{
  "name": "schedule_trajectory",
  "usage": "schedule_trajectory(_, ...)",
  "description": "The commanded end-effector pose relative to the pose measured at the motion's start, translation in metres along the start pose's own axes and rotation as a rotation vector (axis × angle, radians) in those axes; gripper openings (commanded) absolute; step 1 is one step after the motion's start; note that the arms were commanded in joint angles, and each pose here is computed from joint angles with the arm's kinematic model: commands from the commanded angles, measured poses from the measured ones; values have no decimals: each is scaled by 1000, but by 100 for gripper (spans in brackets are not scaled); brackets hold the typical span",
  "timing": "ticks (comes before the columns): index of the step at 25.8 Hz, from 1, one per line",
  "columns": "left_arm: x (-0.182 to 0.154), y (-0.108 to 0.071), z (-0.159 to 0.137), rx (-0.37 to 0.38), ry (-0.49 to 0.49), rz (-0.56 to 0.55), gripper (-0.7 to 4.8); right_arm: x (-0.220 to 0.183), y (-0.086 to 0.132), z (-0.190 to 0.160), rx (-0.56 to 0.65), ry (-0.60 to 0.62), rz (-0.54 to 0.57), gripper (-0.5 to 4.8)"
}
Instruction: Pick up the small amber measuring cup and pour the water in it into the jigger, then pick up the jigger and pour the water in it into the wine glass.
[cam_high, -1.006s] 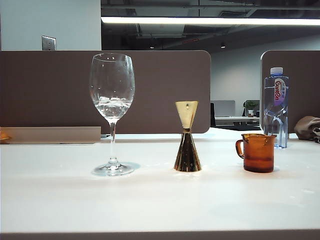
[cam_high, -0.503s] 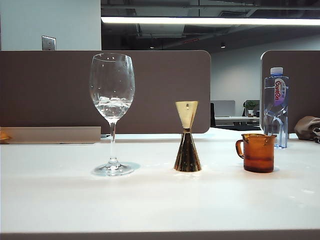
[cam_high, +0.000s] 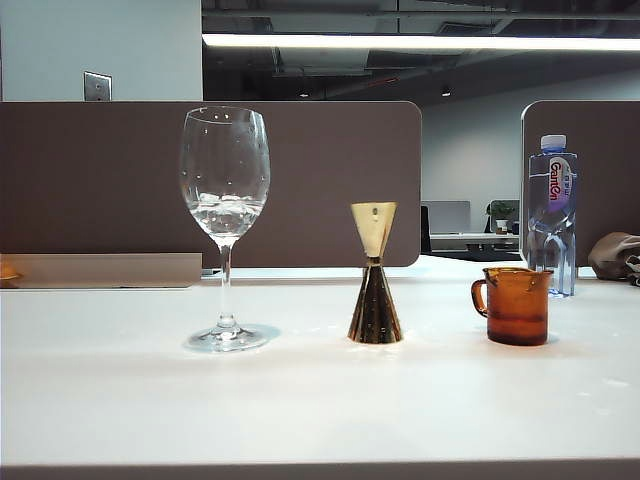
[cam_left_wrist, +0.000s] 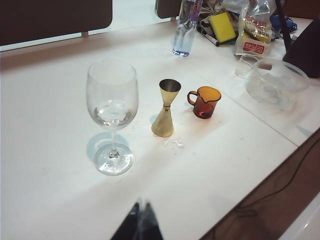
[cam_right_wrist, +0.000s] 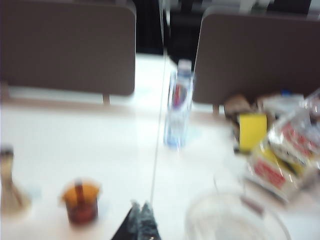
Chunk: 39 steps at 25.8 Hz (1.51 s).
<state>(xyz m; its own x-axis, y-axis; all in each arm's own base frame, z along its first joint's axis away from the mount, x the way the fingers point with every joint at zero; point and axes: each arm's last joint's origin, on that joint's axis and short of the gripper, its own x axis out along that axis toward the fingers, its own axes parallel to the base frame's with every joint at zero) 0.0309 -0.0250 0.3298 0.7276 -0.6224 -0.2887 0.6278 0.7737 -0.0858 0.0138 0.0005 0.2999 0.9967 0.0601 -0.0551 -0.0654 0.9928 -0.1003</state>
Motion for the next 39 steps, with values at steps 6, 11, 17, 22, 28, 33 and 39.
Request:
schedule_trajectory(6,-1,0,2,6,-13,-3,-2,-30,-2,21,-90,50,30,-1)
schedule_trajectory(11,-1,0,2,6,-14,0,-2,-17,-4,43,-127,101,38,0)
schedule_trajectory(17,-1,0,2,6,-14,1,-2,65,-1,58,-140,400,164,65)
schedule_trajectory(22,-1,0,2,6,-14,1,-2,105,5,53,-17,237,176,68)
schedule_trajectory(28,-1,0,2,6,-13,1,-2,134,14,18,64,106,185,66)
schedule_trajectory(33,-1,0,2,6,-13,1,-2,145,22,-35,162,114,223,67)
schedule_trajectory(39,-1,0,2,6,-14,1,-2,141,28,-107,253,153,199,68)
